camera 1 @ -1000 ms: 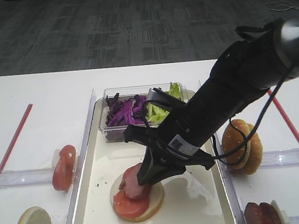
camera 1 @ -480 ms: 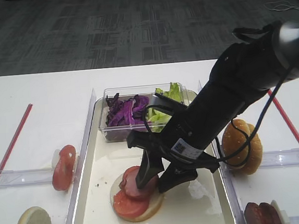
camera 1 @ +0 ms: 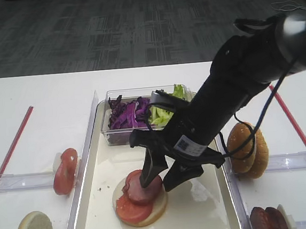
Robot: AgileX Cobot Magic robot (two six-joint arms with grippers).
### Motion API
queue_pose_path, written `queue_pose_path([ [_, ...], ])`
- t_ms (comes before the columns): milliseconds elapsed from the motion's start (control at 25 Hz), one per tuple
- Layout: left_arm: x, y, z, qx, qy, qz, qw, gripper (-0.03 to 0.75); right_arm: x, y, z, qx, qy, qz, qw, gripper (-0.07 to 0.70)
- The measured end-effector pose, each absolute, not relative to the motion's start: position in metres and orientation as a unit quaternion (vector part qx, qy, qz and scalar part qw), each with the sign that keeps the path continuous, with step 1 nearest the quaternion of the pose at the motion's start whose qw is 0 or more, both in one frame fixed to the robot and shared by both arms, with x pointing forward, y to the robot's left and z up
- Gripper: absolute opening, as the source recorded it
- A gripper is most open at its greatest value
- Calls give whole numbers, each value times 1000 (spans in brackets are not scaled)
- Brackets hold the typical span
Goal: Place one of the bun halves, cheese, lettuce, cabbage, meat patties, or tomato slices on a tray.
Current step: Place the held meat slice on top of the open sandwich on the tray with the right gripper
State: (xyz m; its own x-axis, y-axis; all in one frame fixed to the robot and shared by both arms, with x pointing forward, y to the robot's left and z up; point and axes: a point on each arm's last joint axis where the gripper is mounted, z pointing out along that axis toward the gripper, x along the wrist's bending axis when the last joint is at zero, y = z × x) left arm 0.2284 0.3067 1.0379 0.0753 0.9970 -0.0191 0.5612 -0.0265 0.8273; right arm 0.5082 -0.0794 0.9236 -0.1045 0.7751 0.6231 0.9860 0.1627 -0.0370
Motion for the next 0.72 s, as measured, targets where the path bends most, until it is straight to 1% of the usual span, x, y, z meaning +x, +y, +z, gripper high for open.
queue_pose_path([
  [360,228,307,1038,645,604,312,349,292,520,-82,941,-611,-746,-140,226,375],
  [720,228,307,1038,645,604,312,349,292,534,-83,968,-616,-758,-97,190,377],
])
